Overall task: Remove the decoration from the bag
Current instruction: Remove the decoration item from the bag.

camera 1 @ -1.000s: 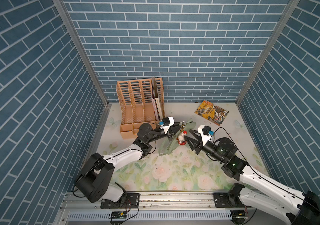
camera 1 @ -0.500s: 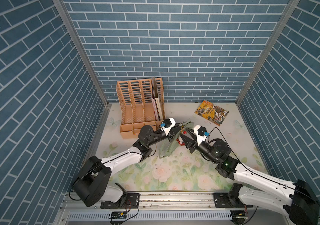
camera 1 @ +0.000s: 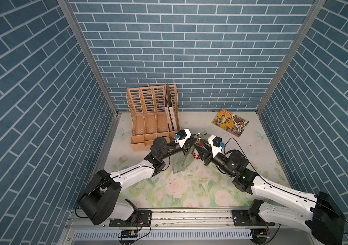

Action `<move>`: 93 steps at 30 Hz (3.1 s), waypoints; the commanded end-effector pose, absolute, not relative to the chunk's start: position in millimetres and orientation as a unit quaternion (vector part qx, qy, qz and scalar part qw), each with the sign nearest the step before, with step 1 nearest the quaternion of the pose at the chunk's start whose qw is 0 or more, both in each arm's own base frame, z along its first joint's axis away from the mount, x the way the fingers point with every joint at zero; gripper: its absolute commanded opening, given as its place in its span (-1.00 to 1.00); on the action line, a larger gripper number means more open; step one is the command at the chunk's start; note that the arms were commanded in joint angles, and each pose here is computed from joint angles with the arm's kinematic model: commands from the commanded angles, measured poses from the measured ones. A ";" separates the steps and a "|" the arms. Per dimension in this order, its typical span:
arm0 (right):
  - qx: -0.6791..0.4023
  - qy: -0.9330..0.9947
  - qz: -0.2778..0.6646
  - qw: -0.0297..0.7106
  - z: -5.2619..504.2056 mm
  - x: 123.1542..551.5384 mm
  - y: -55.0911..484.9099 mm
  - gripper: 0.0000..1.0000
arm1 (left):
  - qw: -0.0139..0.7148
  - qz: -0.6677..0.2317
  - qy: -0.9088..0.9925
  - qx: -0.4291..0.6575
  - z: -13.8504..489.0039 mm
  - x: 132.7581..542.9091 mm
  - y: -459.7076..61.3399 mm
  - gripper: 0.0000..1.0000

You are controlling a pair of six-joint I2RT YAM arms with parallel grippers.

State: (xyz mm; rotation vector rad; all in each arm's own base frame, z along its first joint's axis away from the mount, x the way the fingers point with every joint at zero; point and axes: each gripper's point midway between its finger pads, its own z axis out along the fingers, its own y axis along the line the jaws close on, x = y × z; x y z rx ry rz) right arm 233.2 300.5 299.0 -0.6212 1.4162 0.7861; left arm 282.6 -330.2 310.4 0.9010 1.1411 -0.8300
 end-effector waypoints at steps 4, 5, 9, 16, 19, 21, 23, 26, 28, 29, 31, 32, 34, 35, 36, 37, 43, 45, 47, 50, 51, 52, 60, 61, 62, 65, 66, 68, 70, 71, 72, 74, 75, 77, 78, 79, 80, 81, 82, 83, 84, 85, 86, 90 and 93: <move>-0.246 0.614 0.365 0.655 324.0 237.0 302.6 -0.20 | 0.687 -0.364 0.485 0.399 322.3 275.6 -327.1 -1.00; -0.245 0.617 0.364 0.654 323.5 237.9 303.3 -0.20 | 0.687 -0.364 0.485 0.399 322.3 275.7 -327.3 -1.00; -0.243 0.622 0.363 0.650 320.8 239.5 303.8 -0.28 | 0.687 -0.366 0.484 0.400 322.5 275.2 -327.5 -1.00; -0.243 0.627 0.362 0.646 317.2 241.0 303.9 -0.40 | 0.687 -0.367 0.485 0.399 322.2 275.3 -327.4 -1.00; -0.240 0.629 0.361 0.646 316.9 243.4 303.5 -0.42 | 0.687 -0.367 0.484 0.399 322.9 274.7 -327.2 -1.00; -0.240 0.630 0.360 0.645 314.9 244.2 304.0 -0.42 | 0.687 -0.366 0.484 0.399 322.8 274.0 -326.6 -1.00; -0.240 0.632 0.359 0.643 313.3 245.1 304.5 -0.42 | 0.687 -0.366 0.484 0.399 322.8 274.0 -326.3 -1.00; -0.241 0.633 0.359 0.642 312.0 245.8 305.2 -0.43 | 0.685 -0.365 0.487 0.400 321.0 274.4 -326.5 -1.00; -0.241 0.633 0.360 0.642 312.0 245.6 305.4 -0.44 | 0.684 -0.365 0.489 0.401 320.6 273.7 -326.5 -1.00; -0.241 0.633 0.360 0.642 312.3 245.5 305.5 -0.44 | 0.684 -0.365 0.488 0.401 320.7 273.3 -325.9 -1.00; -0.240 0.635 0.359 0.641 311.1 246.3 305.1 -0.45 | 0.683 -0.364 0.490 0.402 320.2 273.2 -325.6 -1.00; -0.239 0.636 0.359 0.640 310.5 246.9 305.0 -0.47 | 0.683 -0.363 0.490 0.402 319.9 273.2 -325.2 -1.00; -0.239 0.635 0.360 0.640 310.5 247.7 305.8 -0.49 | 0.683 -0.363 0.492 0.400 318.9 274.0 -325.4 -1.00; -0.239 0.635 0.360 0.641 310.9 248.2 306.1 -0.49 | 0.682 -0.363 0.493 0.400 318.1 274.2 -325.5 -1.00; -0.238 0.635 0.360 0.641 310.9 248.6 306.3 -0.49 | 0.682 -0.364 0.492 0.399 318.7 274.0 -325.4 -1.00; -0.238 0.636 0.360 0.640 310.5 248.8 306.7 -0.49 | 0.683 -0.364 0.492 0.399 319.3 273.8 -325.3 -1.00; -0.237 0.636 0.361 0.640 308.1 249.4 306.8 -0.51 | 0.683 -0.363 0.494 0.398 318.3 273.2 -324.5 -1.00; -0.235 0.635 0.363 0.640 307.8 249.3 306.3 -0.52 | 0.684 -0.362 0.493 0.397 319.8 273.2 -324.0 -1.00; -0.232 0.635 0.365 0.640 308.1 250.3 305.3 -0.54 | 0.684 -0.361 0.494 0.397 319.8 273.3 -323.6 -1.00; -0.228 0.635 0.370 0.638 308.3 251.5 304.6 -0.58 | 0.685 -0.357 0.496 0.397 319.2 273.5 -322.6 -1.00; -0.226 0.636 0.372 0.637 308.2 251.8 304.3 -0.59 | 0.686 -0.355 0.497 0.395 319.3 274.3 -321.9 -1.00; -0.224 0.637 0.374 0.636 308.0 252.3 303.4 -0.60 | 0.687 -0.354 0.499 0.392 319.0 275.2 -321.2 -1.00; -0.201 0.645 0.392 0.625 311.5 257.5 298.7 -0.68 | 0.701 -0.335 0.504 0.377 318.3 279.4 -319.3 -1.00; -0.199 0.648 0.394 0.620 309.6 258.3 299.7 -0.69 | 0.702 -0.332 0.506 0.377 317.4 280.4 -319.4 -1.00; -0.199 0.651 0.395 0.616 306.9 259.1 301.2 -0.70 | 0.702 -0.328 0.507 0.377 316.0 281.2 -320.1 -1.00; -0.191 0.657 0.406 0.606 303.0 259.4 303.4 -0.73 | 0.705 -0.322 0.509 0.375 315.0 282.8 -319.6 -1.00; -0.189 0.658 0.410 0.603 303.1 259.0 303.5 -0.73 | 0.707 -0.318 0.509 0.374 315.0 283.6 -318.7 -1.00; -0.178 0.659 0.416 0.601 305.4 258.8 301.6 -0.74 | 0.712 -0.311 0.509 0.370 315.6 285.2 -316.4 -1.00; -0.168 0.666 0.414 0.598 305.9 261.0 299.2 -0.74 | 0.715 -0.305 0.509 0.369 315.7 286.3 -315.5 -1.00; -0.163 0.668 0.414 0.597 307.1 262.1 298.2 -0.74 | 0.715 -0.303 0.510 0.370 314.2 286.9 -315.8 -1.00; -0.158 0.670 0.416 0.595 308.4 262.8 297.8 -0.74 | 0.716 -0.301 0.510 0.371 314.4 287.0 -316.0 -1.00; -0.150 0.673 0.422 0.589 311.0 264.0 297.7 -0.75 | 0.718 -0.296 0.508 0.372 315.0 287.2 -316.3 -1.00; -0.146 0.673 0.427 0.586 312.6 264.1 298.2 -0.75 | 0.720 -0.294 0.506 0.374 315.4 286.5 -316.6 -1.00; -0.139 0.676 0.434 0.579 313.6 264.4 299.6 -0.75 | 0.724 -0.290 0.503 0.373 317.1 285.8 -316.3 -1.00; -0.136 0.678 0.437 0.575 312.8 264.6 300.1 -0.75 | 0.725 -0.290 0.501 0.373 317.3 285.7 -316.4 -1.00; -0.131 0.680 0.438 0.573 313.2 265.1 299.4 -0.75 | 0.727 -0.289 0.500 0.372 317.8 285.3 -316.4 -1.00; -0.125 0.683 0.438 0.572 312.3 266.1 298.2 -0.75 | 0.728 -0.288 0.498 0.372 318.7 285.1 -316.4 -1.00; -0.120 0.686 0.438 0.568 311.6 266.8 297.6 -0.76 | 0.729 -0.287 0.497 0.373 318.9 284.3 -317.2 -1.00; -0.115 0.689 0.439 0.565 311.6 267.1 297.2 -0.75 | 0.730 -0.285 0.495 0.375 318.9 283.0 -318.0 -1.00; -0.108 0.689 0.442 0.563 313.9 267.7 296.7 -0.76 | 0.732 -0.283 0.492 0.376 319.8 281.7 -318.6 -1.00; -0.102 0.693 0.445 0.558 312.7 268.4 296.6 -0.77 | 0.734 -0.281 0.489 0.377 320.9 280.8 -318.9 -1.00; -0.096 0.696 0.449 0.552 312.3 268.6 296.9 -0.77 | 0.736 -0.279 0.488 0.377 320.7 280.6 -319.1 -1.00; -0.089 0.699 0.452 0.546 312.3 269.7 296.8 -0.77 | 0.739 -0.277 0.486 0.376 321.4 280.2 -318.6 -1.00; -0.070 0.707 0.462 0.530 313.0 271.7 297.1 -0.78 | 0.751 -0.265 0.477 0.373 323.8 276.8 -314.9 -1.00; -0.060 0.712 0.467 0.521 313.6 273.3 295.3 -0.79 | 0.761 -0.246 0.468 0.377 324.9 273.8 -313.5 -1.00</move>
